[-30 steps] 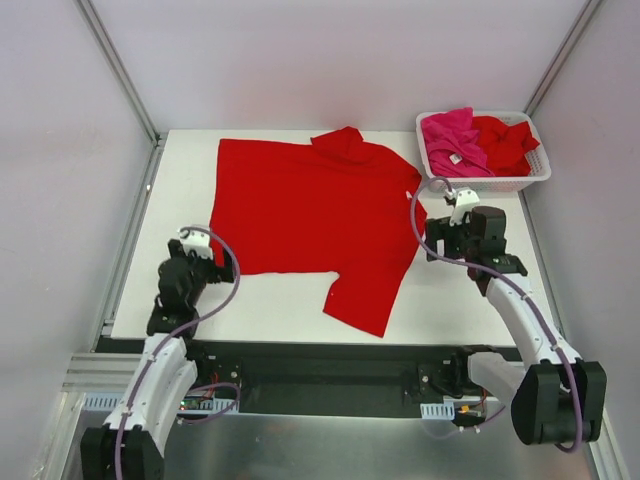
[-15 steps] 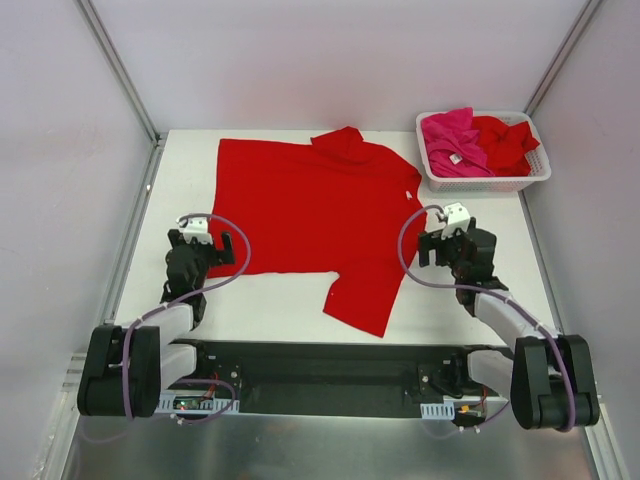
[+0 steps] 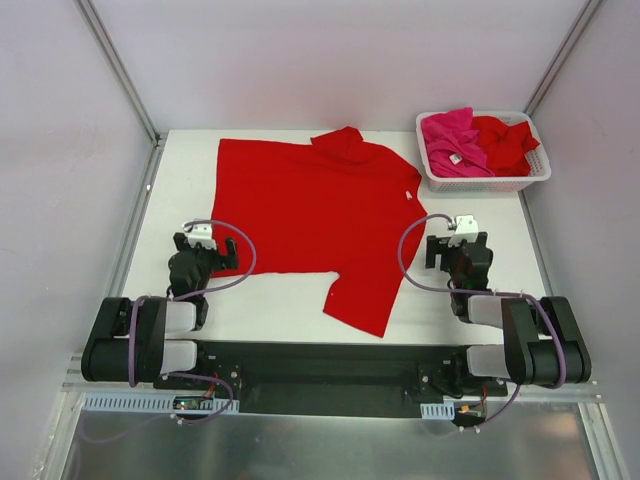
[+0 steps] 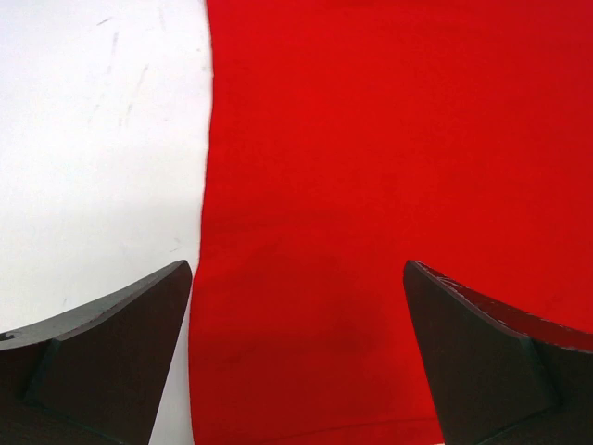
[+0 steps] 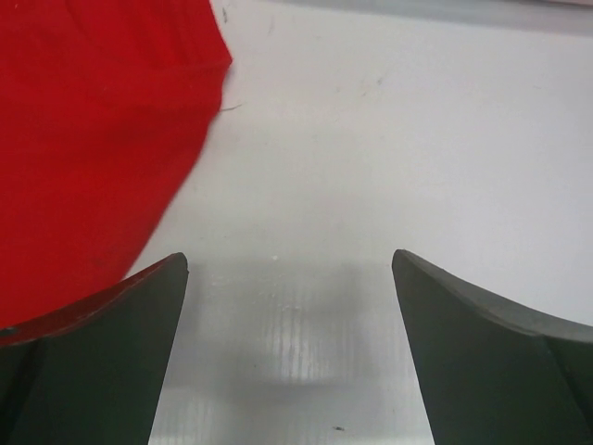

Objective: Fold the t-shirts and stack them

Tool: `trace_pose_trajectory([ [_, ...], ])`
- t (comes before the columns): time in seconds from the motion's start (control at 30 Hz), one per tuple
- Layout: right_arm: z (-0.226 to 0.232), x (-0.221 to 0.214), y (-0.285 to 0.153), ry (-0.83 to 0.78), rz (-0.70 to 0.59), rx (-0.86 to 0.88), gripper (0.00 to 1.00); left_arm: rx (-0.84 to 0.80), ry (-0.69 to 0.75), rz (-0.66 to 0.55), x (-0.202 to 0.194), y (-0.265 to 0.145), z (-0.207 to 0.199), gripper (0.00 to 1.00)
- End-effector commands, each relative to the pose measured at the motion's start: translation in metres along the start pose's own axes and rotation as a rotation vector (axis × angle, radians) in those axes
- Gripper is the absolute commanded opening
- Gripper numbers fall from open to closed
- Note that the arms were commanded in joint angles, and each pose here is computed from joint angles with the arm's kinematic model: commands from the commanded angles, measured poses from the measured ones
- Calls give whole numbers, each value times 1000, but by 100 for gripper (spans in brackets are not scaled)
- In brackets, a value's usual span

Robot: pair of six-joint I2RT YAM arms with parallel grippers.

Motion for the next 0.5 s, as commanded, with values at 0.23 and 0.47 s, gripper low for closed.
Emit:
trace_pose_trajectory([
  [0.23, -9, 29, 11, 72, -117, 13, 96, 66, -14, 9, 20, 23, 7, 99],
  [0.47, -10, 29, 10, 73, -116, 15, 96, 63, -17, 11, 20, 23, 6, 99],
])
Point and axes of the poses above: each gripper's point midway between its finger pads, its own y axis out along the fingers, its own z axis along the line the jaws close on, x = y × z, the point moved 10 cm from there along -y, back along the fingers, and after that the axes turned 1 degree about -y, right-handed, at the moved point
